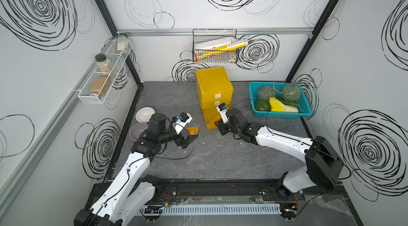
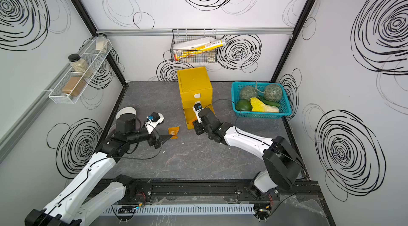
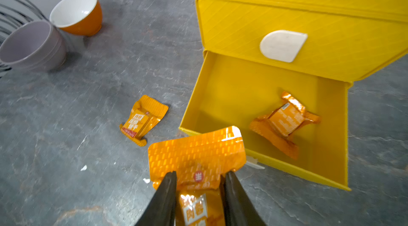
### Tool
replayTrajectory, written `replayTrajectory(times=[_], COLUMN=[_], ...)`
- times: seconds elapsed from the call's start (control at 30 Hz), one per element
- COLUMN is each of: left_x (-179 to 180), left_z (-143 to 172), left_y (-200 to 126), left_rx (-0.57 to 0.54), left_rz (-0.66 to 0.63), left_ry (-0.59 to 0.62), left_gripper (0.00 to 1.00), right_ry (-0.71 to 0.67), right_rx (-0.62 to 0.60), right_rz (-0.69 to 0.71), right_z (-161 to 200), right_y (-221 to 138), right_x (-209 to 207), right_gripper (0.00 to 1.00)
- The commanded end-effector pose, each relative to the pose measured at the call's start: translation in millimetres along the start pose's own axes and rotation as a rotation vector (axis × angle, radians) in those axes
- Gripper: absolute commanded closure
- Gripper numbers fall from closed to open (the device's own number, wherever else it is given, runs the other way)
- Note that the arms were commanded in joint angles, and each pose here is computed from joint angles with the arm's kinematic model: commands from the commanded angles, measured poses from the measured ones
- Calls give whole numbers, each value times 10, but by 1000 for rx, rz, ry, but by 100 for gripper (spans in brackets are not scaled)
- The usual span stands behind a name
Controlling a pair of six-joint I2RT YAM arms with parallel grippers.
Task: Place the cookies into the drawer by color
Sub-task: Pick up the cookie at the center of the board, then place the cookie in the drawer.
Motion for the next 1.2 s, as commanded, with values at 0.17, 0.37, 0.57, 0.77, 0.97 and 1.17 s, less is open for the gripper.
replayTrajectory(times=[0.17, 0.37, 0.57, 0.77, 0.97, 1.17], left_x=[5, 7, 2, -8, -21, -34], left_z=[-107, -111, -132, -131, -144, -148], left_y=[-22, -16, -34, -34, -34, -24], left_rx=[-44, -40, -41, -39, -42, -47], left_rz=[-20, -20, -22, -18, -13, -3], left_ry=[29, 26, 28, 29, 27, 26], left_gripper=[1, 1, 1, 1, 1, 1], right_ry=[162, 209, 245, 256, 257, 260], right_rx=[-103, -94, -94, -76, -86, -119], right_rz=[108, 93, 81, 78, 103, 109], right_z=[-287, -376, -414, -422, -392, -398], right_y=[181, 442, 635, 720, 621, 396], right_x=[-241, -233, -207, -194, -226, -248], right_gripper=[78, 73, 71, 54, 40, 38])
Point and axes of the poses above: each gripper's point midway between its finger pads, its own y axis out along the fingers, its own x axis along the line the jaws close on, z = x × y, the point moved 10 cm from there along -y, back along the fingers, and after that the axes turned 1 degree about y, right-handed, at the moved point
